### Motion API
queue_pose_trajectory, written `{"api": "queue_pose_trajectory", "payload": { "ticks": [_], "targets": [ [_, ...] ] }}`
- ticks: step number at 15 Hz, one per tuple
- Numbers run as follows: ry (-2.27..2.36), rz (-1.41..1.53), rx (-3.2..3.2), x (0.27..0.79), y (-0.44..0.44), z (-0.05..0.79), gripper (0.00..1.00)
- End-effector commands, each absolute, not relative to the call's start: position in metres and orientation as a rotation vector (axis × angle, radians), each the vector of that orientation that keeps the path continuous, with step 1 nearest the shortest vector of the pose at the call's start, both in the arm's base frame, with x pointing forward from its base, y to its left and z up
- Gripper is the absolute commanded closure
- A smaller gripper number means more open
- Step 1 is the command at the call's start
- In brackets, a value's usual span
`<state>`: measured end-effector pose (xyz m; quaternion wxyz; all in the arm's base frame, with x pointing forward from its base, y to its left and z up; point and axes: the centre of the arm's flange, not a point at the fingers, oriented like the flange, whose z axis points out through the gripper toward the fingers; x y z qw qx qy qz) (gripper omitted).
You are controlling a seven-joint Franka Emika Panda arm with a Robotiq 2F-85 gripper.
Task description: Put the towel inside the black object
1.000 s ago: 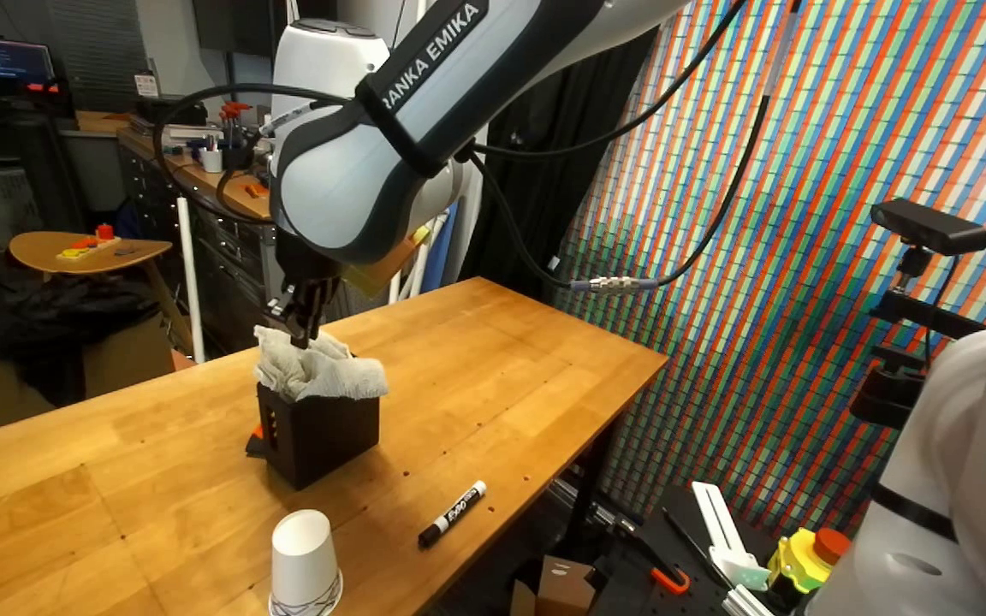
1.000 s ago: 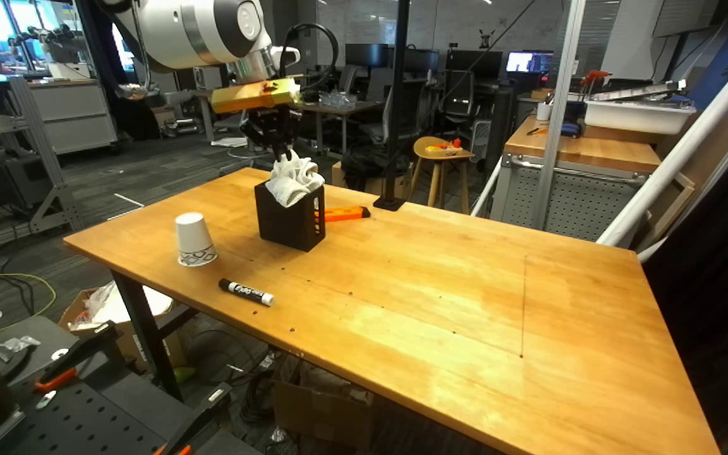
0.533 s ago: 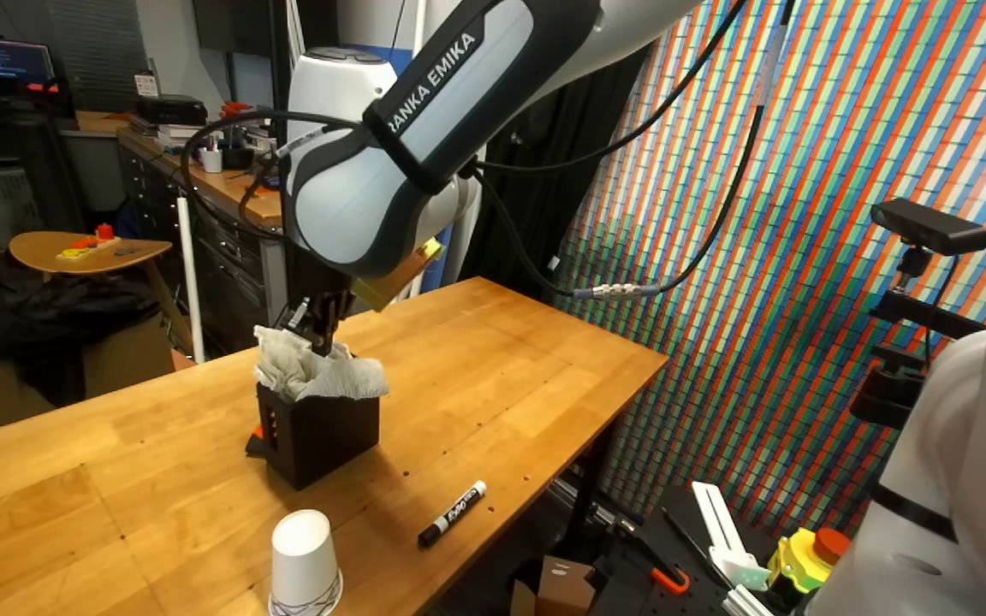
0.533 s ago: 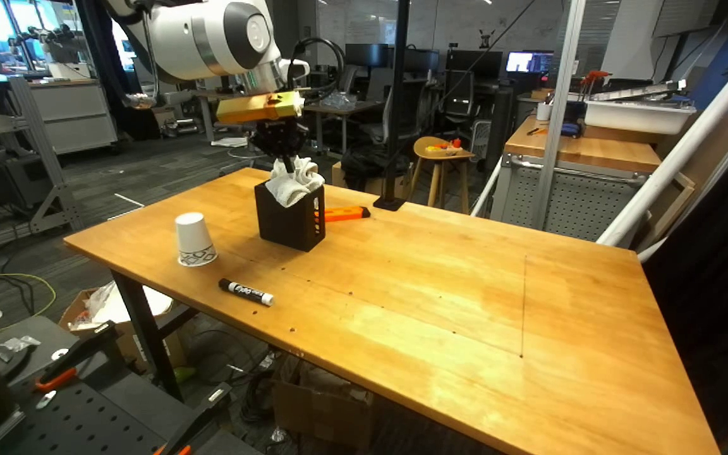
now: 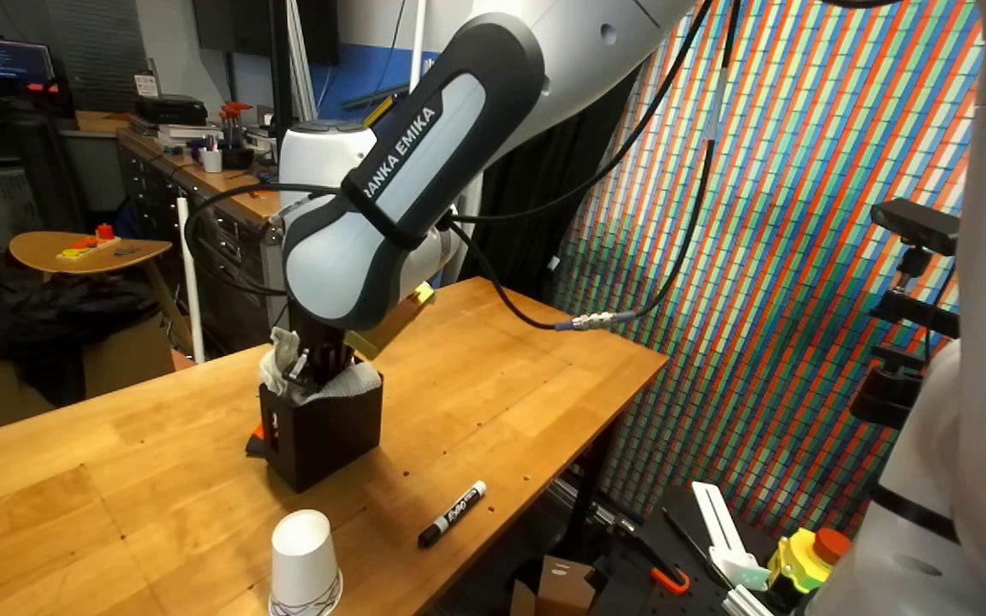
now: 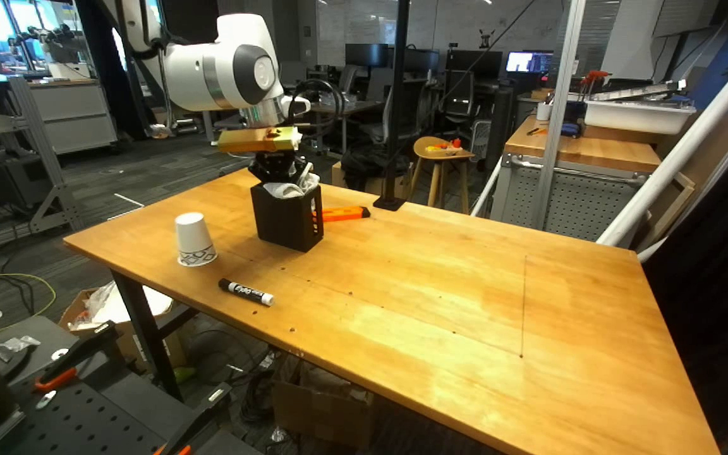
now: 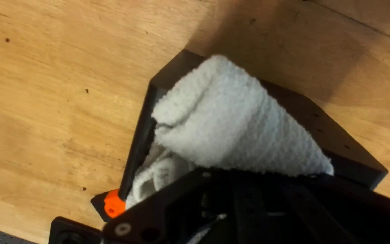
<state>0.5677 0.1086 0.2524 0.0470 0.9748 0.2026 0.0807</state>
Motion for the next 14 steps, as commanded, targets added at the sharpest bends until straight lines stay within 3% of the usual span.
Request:
{"api": "queue_pose_trajectory", "payload": {
  "ticks": [1, 14],
  "targets": [
    [0.607, 0.190, 3.002, 0.575, 0.117, 0.231, 1.00],
    [0.568, 0.087, 3.072, 0.570, 0.117, 0.207, 1.00]
  ]
}}
